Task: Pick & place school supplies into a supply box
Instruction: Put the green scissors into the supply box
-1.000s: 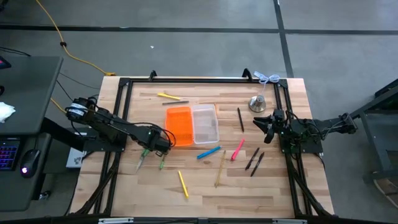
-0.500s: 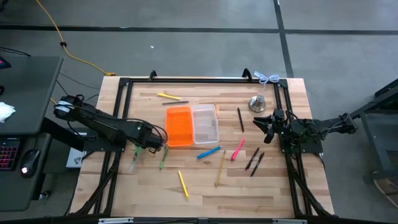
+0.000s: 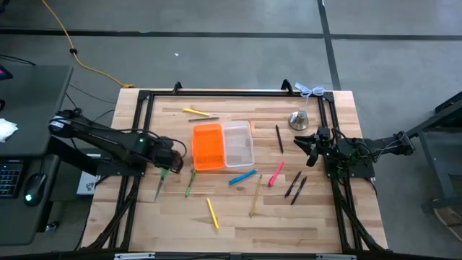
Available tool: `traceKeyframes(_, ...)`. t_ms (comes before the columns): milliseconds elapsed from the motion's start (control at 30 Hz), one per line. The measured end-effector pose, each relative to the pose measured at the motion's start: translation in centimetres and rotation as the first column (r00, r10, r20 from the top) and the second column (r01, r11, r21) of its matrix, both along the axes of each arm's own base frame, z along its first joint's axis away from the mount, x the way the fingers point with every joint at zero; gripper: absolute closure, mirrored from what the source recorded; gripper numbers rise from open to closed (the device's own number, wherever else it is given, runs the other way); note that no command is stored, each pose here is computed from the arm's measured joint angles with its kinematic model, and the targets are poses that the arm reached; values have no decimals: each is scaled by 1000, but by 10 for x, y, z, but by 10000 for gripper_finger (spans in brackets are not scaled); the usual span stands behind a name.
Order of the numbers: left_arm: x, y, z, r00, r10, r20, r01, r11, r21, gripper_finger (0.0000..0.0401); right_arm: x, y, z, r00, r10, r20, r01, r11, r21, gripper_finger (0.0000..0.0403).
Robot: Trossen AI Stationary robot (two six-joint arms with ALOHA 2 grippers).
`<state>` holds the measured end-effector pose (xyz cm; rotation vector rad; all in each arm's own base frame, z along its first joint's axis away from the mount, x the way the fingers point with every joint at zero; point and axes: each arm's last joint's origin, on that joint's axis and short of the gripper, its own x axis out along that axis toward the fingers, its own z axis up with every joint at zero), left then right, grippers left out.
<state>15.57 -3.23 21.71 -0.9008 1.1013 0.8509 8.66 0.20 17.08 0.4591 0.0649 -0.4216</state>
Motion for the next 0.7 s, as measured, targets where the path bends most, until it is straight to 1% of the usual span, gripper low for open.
traceKeyframes(133,-2,2,14,985,16,173,-20,999,25,328,0,0,0,1000,0,0,0,1000,0,320)
traceKeyframes(267,-5,6,27,946,20,323,-45,996,70,328,0,0,0,1000,0,2,0,1000,0,320)
traceKeyframes(400,-7,8,39,895,14,445,-74,990,119,328,0,0,0,1000,1,3,-1,1000,1,320)
traceKeyframes(467,-6,9,46,858,8,514,-91,986,137,328,0,0,0,1000,1,3,-1,1000,1,320)
traceKeyframes(533,-6,10,51,831,-11,556,-96,982,163,328,0,0,0,1000,1,0,-1,1000,0,320)
traceKeyframes(633,-2,10,59,776,-39,629,-114,973,202,329,0,0,0,1000,1,-3,-1,1000,0,320)
traceKeyframes(700,-1,11,63,755,-61,653,-120,966,228,334,0,0,0,1000,1,-4,-1,1000,-1,320)
